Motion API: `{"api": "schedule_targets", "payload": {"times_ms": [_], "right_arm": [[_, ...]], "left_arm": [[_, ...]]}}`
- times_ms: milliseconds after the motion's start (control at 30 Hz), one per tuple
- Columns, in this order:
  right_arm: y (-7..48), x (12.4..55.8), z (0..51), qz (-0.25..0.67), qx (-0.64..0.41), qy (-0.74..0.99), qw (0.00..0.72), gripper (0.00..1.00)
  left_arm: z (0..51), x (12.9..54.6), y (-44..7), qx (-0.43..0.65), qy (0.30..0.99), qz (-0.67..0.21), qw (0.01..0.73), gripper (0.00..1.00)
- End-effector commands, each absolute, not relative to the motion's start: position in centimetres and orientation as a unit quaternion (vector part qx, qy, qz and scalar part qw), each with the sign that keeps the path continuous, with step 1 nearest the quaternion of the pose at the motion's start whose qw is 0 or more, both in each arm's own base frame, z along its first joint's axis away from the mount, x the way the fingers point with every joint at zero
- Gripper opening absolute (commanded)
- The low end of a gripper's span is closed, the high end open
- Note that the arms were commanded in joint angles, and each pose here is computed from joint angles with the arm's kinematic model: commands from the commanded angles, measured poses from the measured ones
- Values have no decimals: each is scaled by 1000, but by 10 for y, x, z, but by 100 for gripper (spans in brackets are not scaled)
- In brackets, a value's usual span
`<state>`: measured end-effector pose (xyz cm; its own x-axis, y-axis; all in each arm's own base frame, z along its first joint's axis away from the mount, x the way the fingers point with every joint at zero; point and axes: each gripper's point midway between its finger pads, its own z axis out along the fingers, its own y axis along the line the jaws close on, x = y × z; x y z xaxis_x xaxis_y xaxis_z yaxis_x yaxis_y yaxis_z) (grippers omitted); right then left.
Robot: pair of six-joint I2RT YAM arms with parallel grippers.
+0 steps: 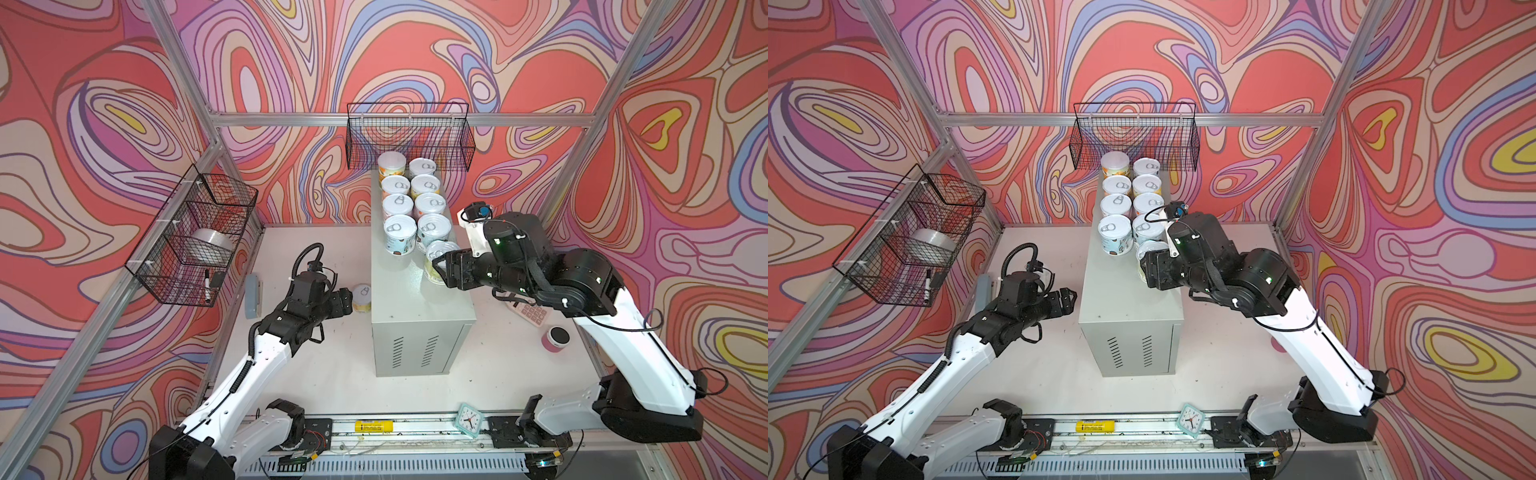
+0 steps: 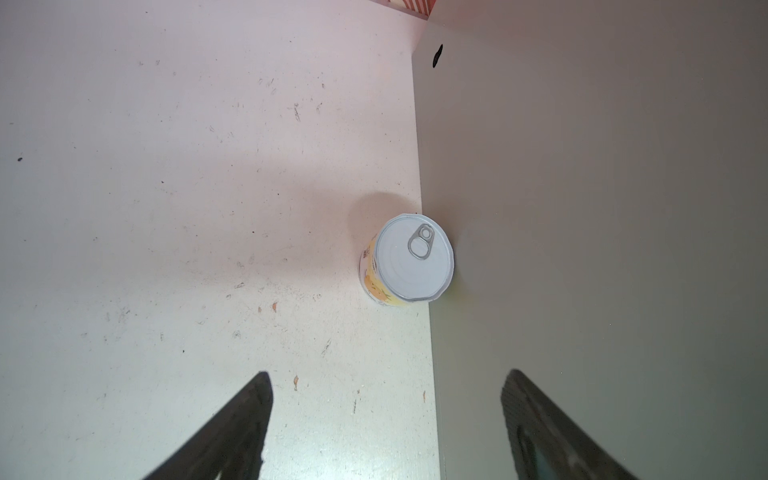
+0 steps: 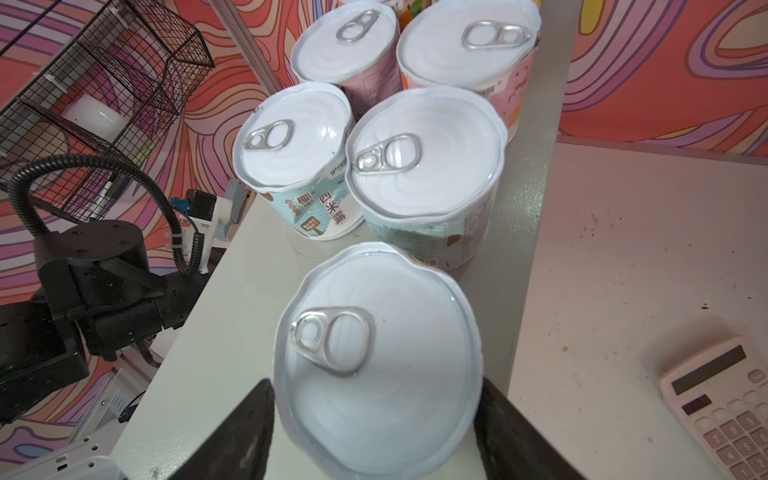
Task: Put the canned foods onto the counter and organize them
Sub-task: 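Open the right gripper and withdraw it beside the cabinet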
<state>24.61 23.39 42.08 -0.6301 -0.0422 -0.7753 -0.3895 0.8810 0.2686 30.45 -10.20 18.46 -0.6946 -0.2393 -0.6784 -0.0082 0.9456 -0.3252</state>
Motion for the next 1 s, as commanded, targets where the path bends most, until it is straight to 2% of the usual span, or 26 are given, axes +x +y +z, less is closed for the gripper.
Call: {"api": "schedule_targets", "payload": {"times_ms": [0,300,500,700,733,767,967], "right_arm": [[239,246,422,222,-123,875,413,75],[229,248,425,206,-112,875,424,75],[239,230,451,276,-144,845,435,85],[226,217,481,305,-143,814,474,87],[219,218,483,299,-135,811,485,87],[210,221,484,284,-119,811,498,88],[160,241,467,169,-19,837,521,93]], "left_arm": [[186,307,-105,-69,906,-157,388,87],[183,309,-106,-69,908,-153,383,87],[180,310,-108,-64,910,-156,378,90],[179,312,-111,-54,914,-155,372,94],[178,313,-113,-51,915,-157,369,95],[175,314,-116,-44,917,-161,363,100],[155,325,-132,-27,924,-180,337,100]]}}
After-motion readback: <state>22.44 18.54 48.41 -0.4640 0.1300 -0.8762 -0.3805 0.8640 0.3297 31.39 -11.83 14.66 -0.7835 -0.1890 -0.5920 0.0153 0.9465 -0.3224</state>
